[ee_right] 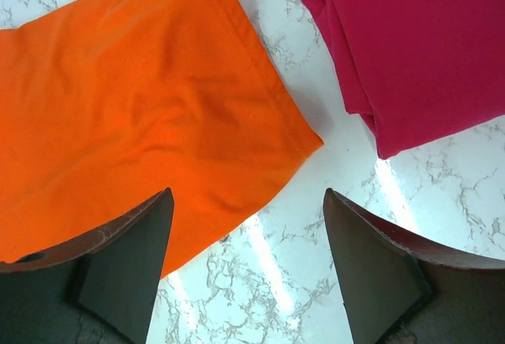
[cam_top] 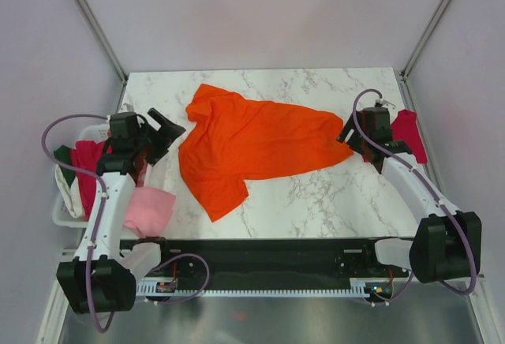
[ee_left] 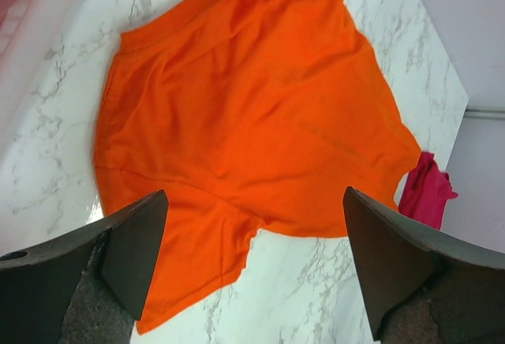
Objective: Fold and stack the t-shirts
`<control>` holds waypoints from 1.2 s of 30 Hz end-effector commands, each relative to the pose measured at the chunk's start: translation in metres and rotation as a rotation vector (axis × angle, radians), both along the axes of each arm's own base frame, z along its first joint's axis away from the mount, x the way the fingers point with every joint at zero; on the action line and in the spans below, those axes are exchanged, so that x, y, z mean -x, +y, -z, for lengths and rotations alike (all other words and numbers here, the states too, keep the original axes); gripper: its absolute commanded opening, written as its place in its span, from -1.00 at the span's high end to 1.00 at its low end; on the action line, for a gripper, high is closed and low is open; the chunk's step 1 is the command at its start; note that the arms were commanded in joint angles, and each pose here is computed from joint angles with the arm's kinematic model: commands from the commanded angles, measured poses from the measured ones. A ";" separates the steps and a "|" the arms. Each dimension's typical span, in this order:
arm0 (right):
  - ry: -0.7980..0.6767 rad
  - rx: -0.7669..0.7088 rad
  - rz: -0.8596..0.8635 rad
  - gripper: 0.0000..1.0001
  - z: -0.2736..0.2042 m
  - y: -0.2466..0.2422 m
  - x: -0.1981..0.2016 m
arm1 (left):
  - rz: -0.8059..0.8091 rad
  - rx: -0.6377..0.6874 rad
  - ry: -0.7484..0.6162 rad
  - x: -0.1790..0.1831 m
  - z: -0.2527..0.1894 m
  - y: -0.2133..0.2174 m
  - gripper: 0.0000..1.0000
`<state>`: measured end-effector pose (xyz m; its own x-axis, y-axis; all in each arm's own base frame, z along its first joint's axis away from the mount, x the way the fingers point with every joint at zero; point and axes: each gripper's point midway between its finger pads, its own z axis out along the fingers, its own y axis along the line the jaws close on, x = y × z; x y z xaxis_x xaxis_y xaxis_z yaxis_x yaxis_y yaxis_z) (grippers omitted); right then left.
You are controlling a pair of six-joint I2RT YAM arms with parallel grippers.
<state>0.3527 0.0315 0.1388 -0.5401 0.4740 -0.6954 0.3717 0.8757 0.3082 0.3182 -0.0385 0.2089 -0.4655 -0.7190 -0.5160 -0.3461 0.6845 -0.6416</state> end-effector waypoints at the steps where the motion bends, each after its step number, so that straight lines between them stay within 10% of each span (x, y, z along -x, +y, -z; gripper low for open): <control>1: -0.035 0.011 0.037 -0.70 -0.005 -0.006 -0.009 | 0.045 0.040 0.098 0.013 0.001 -0.004 -0.99; 36: -0.046 0.028 0.066 -0.58 0.012 -0.011 -0.012 | 0.405 -0.088 0.086 0.072 0.032 -0.076 -0.99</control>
<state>0.3611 0.0248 0.1224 -0.5094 0.4802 -0.7141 0.4015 0.8666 0.2964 0.2405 -0.1196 0.1732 -0.7923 -0.3962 -0.4640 -0.0866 0.8258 -0.5572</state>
